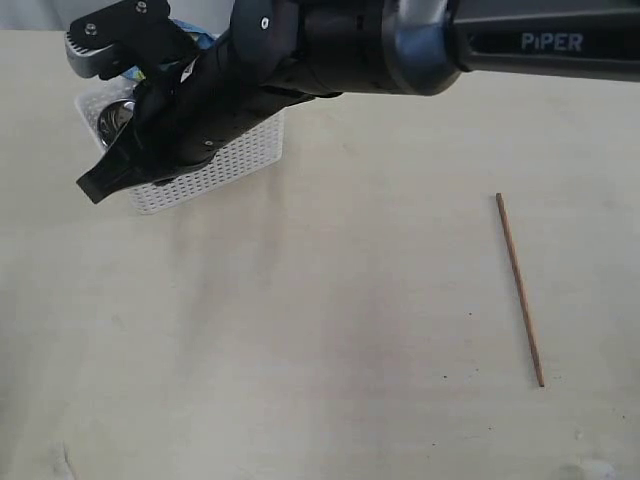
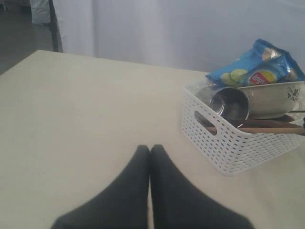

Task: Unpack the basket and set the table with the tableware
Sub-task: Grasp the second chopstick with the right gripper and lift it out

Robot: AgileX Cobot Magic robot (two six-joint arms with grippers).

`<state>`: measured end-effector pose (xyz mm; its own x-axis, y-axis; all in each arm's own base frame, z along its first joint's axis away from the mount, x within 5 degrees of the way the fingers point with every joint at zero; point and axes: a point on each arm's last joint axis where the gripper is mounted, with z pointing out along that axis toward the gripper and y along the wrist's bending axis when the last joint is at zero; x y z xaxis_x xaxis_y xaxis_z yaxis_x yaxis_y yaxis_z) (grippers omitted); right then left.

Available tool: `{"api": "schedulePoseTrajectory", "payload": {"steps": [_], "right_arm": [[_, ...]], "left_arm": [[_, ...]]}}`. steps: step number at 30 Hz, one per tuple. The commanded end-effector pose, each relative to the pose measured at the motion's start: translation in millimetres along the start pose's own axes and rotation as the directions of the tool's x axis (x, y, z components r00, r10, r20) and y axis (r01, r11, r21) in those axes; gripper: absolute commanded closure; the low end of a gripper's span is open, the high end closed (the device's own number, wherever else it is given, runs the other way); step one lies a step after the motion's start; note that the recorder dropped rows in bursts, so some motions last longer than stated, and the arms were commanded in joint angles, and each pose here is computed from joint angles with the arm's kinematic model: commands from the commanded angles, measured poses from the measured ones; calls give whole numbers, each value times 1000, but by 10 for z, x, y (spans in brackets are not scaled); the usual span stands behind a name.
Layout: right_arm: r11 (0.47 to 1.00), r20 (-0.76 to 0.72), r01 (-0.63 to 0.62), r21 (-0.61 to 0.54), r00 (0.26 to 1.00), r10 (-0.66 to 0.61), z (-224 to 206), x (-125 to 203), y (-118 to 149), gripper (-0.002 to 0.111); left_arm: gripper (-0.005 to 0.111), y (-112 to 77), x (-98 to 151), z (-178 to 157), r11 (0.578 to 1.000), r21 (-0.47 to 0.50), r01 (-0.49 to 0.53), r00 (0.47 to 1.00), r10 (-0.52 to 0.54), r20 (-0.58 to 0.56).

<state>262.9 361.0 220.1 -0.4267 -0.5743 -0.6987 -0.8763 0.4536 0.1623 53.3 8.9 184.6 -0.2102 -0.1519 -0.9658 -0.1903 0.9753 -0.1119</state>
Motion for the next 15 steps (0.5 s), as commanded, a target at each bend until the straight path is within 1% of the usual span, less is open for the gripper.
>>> {"api": "schedulePoseTrajectory", "payload": {"steps": [1, 6, 15], "right_arm": [[1000, 10, -11, -4, 1000, 11, -28, -30, 10, 109], [1000, 36, -8, -5, 999, 9, -130, -98, 35, 109], [999, 68, 13, -42, 998, -11, -600, -266, 189, 109]], "left_arm": [[107, -2, 3, 0, 1000, 5, -3, 1000, 3, 3], [107, -2, 3, 0, 1000, 5, -3, 1000, 3, 3], [107, -2, 3, 0, 1000, 5, -3, 1000, 3, 3]]}}
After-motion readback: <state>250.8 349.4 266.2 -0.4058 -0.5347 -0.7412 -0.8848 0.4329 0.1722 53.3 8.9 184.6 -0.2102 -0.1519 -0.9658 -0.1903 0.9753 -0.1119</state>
